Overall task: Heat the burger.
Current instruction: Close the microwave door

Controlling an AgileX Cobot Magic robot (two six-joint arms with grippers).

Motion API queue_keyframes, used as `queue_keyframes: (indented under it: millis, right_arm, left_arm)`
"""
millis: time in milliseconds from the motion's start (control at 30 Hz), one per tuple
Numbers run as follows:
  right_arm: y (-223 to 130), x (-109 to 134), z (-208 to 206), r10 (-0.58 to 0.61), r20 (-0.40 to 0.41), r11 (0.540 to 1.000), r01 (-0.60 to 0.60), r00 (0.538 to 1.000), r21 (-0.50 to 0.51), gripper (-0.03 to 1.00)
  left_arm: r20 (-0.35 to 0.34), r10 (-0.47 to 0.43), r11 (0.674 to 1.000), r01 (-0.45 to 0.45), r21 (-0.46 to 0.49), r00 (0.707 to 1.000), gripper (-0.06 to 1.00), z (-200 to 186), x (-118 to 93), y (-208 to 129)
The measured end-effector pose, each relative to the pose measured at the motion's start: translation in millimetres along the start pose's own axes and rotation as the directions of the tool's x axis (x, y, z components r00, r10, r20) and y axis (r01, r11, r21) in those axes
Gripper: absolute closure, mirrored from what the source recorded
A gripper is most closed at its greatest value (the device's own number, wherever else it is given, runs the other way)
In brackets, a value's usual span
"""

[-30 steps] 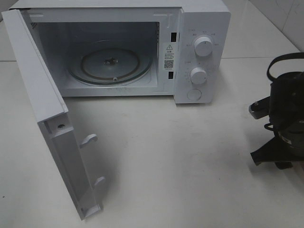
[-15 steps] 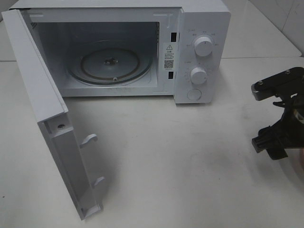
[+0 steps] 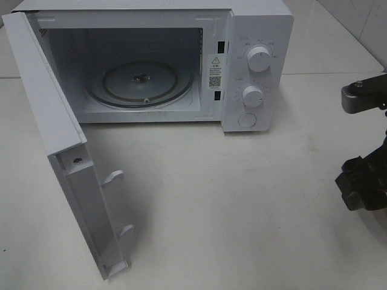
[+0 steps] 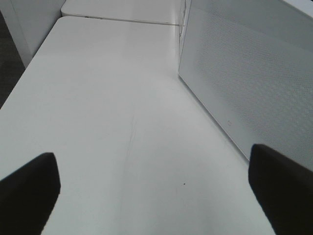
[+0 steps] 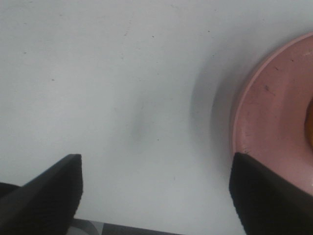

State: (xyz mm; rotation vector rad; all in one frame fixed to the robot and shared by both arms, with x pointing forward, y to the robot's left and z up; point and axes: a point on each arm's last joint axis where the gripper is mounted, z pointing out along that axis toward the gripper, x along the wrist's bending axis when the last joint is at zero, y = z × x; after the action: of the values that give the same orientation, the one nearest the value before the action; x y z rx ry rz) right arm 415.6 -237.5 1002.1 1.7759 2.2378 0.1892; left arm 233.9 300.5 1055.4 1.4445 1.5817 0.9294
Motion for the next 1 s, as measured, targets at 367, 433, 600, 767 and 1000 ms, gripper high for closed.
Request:
queue_keyframes:
  millis: [367, 433, 600, 767, 1000]
  right_arm:
    - [-29.3, -10.3, -47.1, -0.015, -0.058, 0.992, 0.008, 0.998, -0.123, 0.2]
    - [-36.6, -12.8, -55.6, -0.01, -0.066, 0.989, 0.0, 0.998, -0.15, 0.2]
    - [-54.9, -19.3, -73.1, -0.03, -0.07, 0.977, 0.015, 0.997, -0.211, 0.2]
    - [-71.1, -24.6, -85.3, -0.03, -0.073, 0.966, 0.01, 0.997, -0.258, 0.2]
    - [-105.3, -32.4, -94.8, -0.03, -0.085, 0.928, -0.004, 0.996, -0.373, 0.2]
  left_arm:
    - [0.0, 0.0, 1.0, 0.0, 0.0, 1.0, -0.04, 0.0, 0.0, 0.0]
    - [0.0, 0.0, 1.0, 0.0, 0.0, 1.0, -0.04, 0.0, 0.0, 0.0]
    - [0.0, 0.0, 1.0, 0.0, 0.0, 1.0, -0.04, 0.0, 0.0, 0.0]
    - [0.0, 0.0, 1.0, 0.0, 0.0, 1.0, -0.04, 0.0, 0.0, 0.0]
    - [0.0, 0.0, 1.0, 0.0, 0.0, 1.0, -0.04, 0.0, 0.0, 0.0]
